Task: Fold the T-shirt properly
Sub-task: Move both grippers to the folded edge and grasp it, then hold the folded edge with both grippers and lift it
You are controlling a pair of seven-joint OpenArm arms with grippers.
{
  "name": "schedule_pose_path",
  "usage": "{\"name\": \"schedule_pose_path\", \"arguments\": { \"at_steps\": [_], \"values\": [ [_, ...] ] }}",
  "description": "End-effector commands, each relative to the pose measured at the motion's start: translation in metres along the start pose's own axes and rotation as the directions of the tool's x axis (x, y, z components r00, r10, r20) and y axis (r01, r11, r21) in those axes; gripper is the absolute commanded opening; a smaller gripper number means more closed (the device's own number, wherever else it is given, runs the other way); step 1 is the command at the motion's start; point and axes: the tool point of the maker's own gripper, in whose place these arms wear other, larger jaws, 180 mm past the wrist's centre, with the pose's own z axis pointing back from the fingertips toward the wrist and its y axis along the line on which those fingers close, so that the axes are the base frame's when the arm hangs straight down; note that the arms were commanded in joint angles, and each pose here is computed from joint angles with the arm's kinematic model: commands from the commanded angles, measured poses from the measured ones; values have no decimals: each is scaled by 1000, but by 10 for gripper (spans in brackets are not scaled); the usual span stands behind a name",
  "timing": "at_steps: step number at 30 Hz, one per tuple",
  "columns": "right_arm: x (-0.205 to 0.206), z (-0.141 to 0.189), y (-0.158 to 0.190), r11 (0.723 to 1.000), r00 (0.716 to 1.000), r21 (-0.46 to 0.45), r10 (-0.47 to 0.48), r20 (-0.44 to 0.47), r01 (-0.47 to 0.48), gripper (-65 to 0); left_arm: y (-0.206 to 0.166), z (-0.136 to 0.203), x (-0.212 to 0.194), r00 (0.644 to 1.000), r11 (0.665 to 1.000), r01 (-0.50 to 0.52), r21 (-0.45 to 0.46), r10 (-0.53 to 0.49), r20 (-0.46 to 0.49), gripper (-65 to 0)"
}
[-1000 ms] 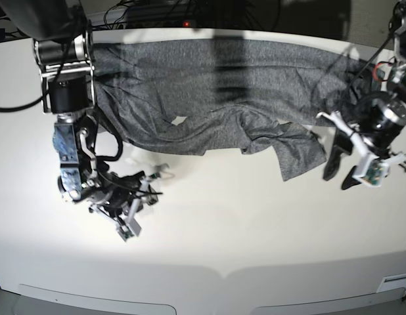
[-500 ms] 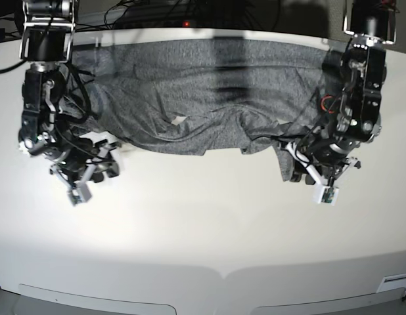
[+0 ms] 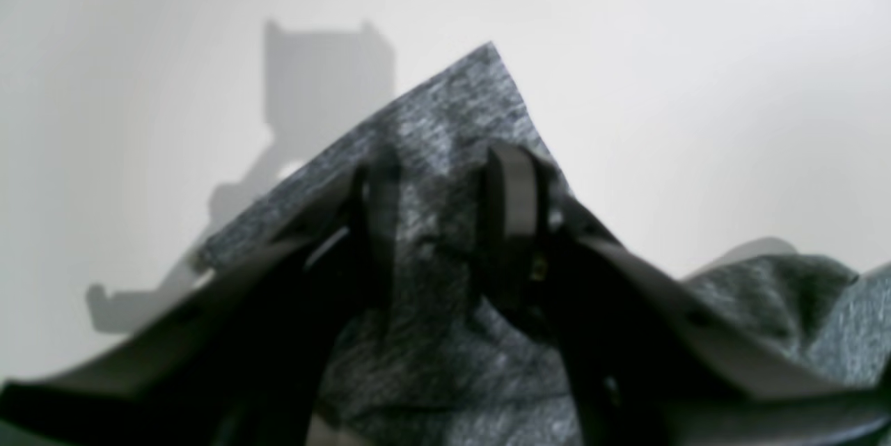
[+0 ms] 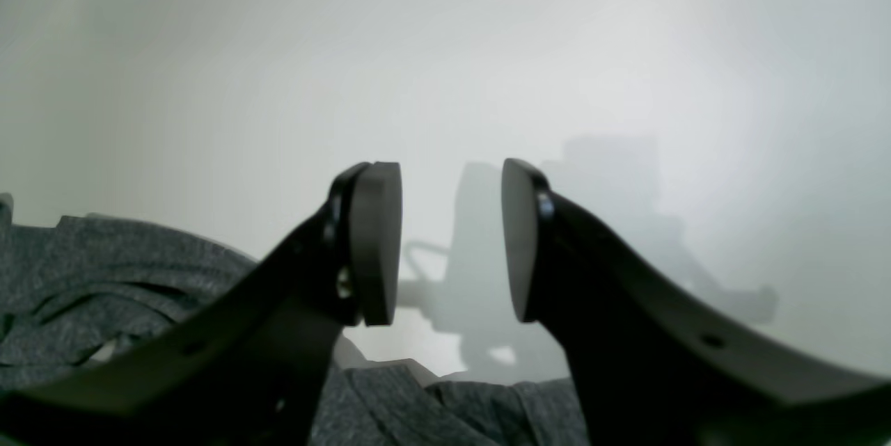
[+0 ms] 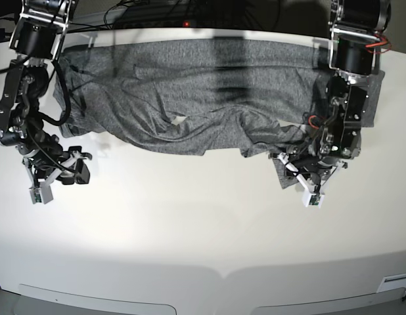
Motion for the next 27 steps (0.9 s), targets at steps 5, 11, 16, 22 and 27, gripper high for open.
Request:
{"name": "schedule_pose_path", "arguments": {
  "at_steps": [5,11,16,22,27],
  "values": [
    [26,5,0,1000,997,16,3,78,-4,-406,30,3,-2,982,971,187,150,-181,-56,-479],
    [27,5,1,1000,997,23,-4,83,2,-406,33,5,-5,984,978,155,143,-140,-110,-402],
    [27,5,1,1000,997,23,-4,83,2,-406,26,4,24,995,990,95,104,-90,-46,-334],
    [27,5,1,1000,997,23,-4,83,2,-406,21,5,58,996,994,66,81,-70,49,-334],
    [25,5,1,1000,997,24,-4,76,2,-406,22,3,55,995,994,66,82,-72,66,-334]
  ]
}}
